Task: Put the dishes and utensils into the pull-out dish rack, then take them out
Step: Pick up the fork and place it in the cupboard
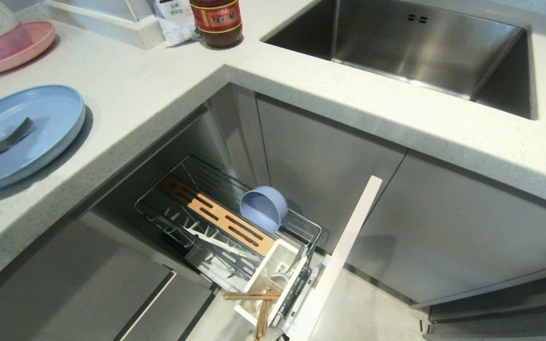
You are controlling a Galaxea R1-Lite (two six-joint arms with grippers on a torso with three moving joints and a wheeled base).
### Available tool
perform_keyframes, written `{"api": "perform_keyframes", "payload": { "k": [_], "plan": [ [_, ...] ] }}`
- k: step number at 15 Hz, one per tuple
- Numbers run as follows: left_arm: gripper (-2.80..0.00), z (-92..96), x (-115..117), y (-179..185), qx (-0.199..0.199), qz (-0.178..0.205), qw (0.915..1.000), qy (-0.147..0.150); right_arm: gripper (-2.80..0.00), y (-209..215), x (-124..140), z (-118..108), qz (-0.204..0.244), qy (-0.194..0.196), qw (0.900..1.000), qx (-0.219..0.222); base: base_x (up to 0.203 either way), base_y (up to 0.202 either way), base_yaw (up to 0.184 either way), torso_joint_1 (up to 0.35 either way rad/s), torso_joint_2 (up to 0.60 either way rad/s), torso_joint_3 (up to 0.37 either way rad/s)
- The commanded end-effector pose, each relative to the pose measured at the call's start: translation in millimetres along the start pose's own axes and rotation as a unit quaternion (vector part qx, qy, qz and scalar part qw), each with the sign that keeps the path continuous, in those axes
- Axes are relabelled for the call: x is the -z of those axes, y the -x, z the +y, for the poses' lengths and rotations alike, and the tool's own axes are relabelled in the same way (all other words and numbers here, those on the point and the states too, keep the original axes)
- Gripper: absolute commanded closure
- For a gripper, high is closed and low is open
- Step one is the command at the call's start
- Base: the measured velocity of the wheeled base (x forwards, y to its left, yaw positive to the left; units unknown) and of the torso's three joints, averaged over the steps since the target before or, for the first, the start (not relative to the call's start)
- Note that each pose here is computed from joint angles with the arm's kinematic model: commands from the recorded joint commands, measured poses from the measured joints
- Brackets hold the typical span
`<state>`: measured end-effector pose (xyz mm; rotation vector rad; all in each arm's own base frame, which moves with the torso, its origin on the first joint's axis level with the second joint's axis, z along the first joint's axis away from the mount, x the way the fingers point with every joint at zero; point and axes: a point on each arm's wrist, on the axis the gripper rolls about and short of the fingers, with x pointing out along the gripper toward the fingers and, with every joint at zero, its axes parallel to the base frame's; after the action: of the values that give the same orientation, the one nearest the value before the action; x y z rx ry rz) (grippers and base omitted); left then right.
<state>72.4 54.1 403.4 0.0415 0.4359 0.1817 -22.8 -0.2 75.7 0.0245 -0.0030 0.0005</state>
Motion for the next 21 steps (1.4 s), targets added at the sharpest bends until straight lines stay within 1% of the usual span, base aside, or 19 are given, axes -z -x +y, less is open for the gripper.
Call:
{"api": "perform_keyframes", "payload": {
  "k": [1,4,6,8,9,10,13,14,19,20,21],
  "plan": [
    [0.00,21.7,2,-16,0.012,0.030,0.9994,-0.010,0.00,0,0,0,-0.002,0.000,1.000,0.000,0.000,0.000,0.000,0.000,0.00,0.000],
    [0.00,41.7,6,-28,0.049,0.019,0.9980,-0.035,0.00,0,0,0,-0.001,0.000,1.000,0.000,0.000,0.000,0.000,0.000,0.00,0.000],
    [0.00,55.0,5,-39,0.060,0.011,0.9975,-0.036,0.00,0,0,0,-0.001,0.000,1.000,0.000,0.000,0.000,0.000,0.000,0.00,0.000],
    [0.00,61.3,5,-46,0.069,0.008,0.9969,-0.036,0.00,0,0,0,-0.001,0.000,1.000,0.000,0.000,0.000,0.000,0.000,0.00,0.000],
    [0.00,62.4,5,-49,0.077,0.008,0.9962,-0.040,0.00,0,0,0,-0.001,0.000,1.000,0.000,0.000,0.000,0.000,0.000,0.00,0.000],
    [0.00,62.1,5,-54,0.092,0.010,0.9944,-0.052,0.00,0,0,0,-0.001,0.000,1.000,0.000,0.000,0.000,0.000,0.000,0.00,0.000],
    [0.00,58.8,8,-61,0.118,0.019,0.9906,-0.067,0.00,0,0,0,-0.001,0.000,1.000,0.000,0.000,0.000,0.000,0.000,0.00,0.000],
    [0.00,56.6,8,-62,0.126,0.022,0.9895,-0.067,0.00,0,0,0,-0.002,0.000,1.000,-0.001,0.000,0.000,0.000,0.000,0.00,0.000],
    [0.00,54.4,10,-67,0.139,0.026,0.9867,-0.080,0.00,0,0,0,-0.001,0.000,1.000,0.000,0.000,0.000,0.000,0.000,0.00,0.000],
    [-2.80,53.5,10,-68,0.143,0.027,0.9859,-0.082,0.00,0,0,0,-0.002,0.000,1.000,-0.001,0.000,0.000,0.000,0.000,0.00,0.000],
    [-2.80,53.2,10,-69,0.144,0.027,0.9857,-0.082,0.00,0,0,0,-0.001,0.000,1.000,0.000,0.000,0.000,0.000,0.000,0.00,0.000]
  ]
}}
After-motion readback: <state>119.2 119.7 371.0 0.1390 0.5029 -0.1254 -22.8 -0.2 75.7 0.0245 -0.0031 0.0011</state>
